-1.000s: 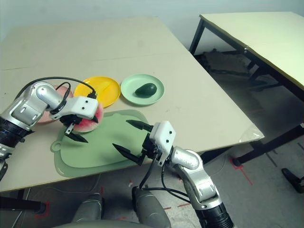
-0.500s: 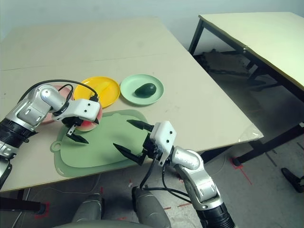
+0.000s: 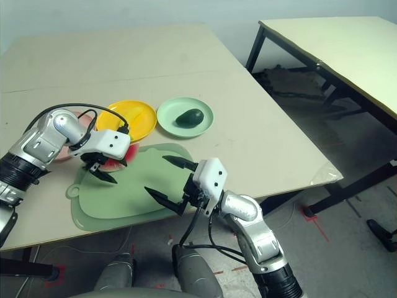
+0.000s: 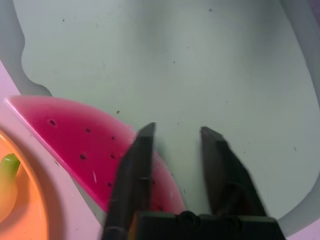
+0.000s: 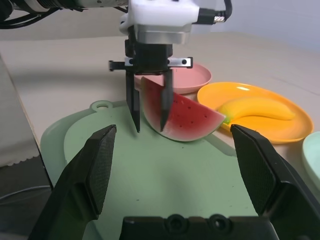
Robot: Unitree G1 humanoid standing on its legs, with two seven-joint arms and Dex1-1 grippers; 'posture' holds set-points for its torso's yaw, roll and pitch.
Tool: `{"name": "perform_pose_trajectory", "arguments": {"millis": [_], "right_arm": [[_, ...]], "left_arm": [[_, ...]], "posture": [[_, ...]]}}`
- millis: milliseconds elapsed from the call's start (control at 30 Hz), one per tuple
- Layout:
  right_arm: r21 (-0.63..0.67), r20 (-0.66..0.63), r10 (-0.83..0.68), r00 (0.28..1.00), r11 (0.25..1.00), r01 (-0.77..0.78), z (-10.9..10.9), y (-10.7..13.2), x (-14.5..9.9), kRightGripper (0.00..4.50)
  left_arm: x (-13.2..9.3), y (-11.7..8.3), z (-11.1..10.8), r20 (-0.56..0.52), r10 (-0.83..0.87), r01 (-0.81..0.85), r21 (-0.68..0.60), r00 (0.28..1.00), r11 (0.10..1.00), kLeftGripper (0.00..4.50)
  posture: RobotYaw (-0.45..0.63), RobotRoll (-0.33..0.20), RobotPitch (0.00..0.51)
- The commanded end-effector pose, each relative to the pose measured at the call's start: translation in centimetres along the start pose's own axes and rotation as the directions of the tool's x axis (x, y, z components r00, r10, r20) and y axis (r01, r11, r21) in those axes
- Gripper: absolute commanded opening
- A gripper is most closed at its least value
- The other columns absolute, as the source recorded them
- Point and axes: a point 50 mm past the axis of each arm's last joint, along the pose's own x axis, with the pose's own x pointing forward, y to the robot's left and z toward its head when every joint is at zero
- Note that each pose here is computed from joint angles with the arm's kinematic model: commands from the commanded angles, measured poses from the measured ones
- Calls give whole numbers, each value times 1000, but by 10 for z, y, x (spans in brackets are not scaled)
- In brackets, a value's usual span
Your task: Place the fruits into color-matched plates.
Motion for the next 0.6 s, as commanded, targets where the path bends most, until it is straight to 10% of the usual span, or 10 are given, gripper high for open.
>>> {"name": "perform_pose_trajectory", "arguments": {"millis": [33,367,600], "right_arm": [[-11,0,-2,1000,1000,2,-1,-1,1,4500],[-18,4,2,1000,1000,-2,-1,-3,3,4500],[-25,5,13,1000,1000,-13,0,-4,3,4500]], "left_arm": [[-1,-1,-1,-15,-21,21,-4,1000,1000,410],[-17,3,19,118,0,2,-13,993,1000,25],[-85,22,22,6,167,-166,-65,986,984,1955]], "posture": [[-154,0,58],[-148,0,56],[-143,0,57]]}}
